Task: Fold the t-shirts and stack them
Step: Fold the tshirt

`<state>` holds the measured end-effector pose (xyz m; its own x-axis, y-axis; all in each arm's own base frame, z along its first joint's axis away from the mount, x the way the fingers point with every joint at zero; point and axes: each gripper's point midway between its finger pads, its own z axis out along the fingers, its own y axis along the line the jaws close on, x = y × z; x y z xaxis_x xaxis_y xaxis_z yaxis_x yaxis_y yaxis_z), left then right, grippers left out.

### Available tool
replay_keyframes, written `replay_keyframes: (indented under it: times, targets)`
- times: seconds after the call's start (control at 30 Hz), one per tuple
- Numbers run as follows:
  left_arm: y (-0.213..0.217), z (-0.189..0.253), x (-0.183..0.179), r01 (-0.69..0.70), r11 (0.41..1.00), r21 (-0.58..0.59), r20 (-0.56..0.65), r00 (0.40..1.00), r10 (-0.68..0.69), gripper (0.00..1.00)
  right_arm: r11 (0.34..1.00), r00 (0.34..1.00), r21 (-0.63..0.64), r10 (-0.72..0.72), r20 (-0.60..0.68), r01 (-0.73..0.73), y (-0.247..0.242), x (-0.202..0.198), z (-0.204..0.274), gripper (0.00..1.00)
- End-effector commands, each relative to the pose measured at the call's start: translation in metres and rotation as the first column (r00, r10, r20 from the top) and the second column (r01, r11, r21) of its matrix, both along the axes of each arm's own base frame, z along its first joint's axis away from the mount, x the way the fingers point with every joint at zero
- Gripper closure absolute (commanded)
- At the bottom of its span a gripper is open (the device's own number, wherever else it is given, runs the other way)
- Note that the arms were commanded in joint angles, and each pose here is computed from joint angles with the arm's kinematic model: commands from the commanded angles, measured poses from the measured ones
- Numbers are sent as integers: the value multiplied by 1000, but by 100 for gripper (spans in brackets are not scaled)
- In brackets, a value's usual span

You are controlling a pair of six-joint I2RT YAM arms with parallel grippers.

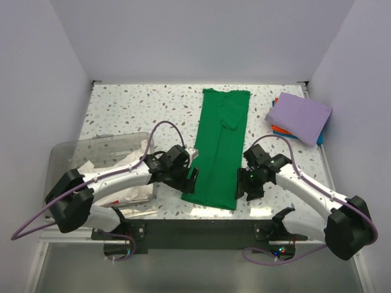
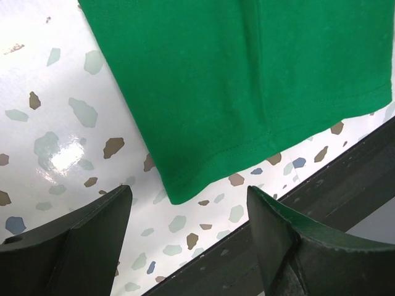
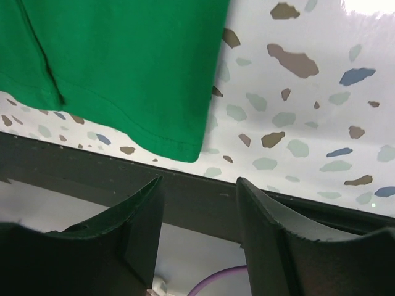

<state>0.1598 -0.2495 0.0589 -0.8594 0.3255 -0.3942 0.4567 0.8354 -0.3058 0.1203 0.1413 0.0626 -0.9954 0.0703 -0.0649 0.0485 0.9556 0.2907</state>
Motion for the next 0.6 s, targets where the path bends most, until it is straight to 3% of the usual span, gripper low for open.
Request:
replay_keyframes:
  times: [0.0,0.33,0.57]
  targets:
    - [0,-8,-5,-4,1000,1,-48,999,4,21,999,999,39,-25,-22,26,11,-5,-3,49]
    - [3,-16,-2,-2,1000,19,-66,998,3,22,997,994,57,48,-94,-43,34,-15,-26,53]
    - [5,-22,-5,6,999,38,-92,996,-2,22,996,987,-8,87,-133,-89,33,-20,-43,56]
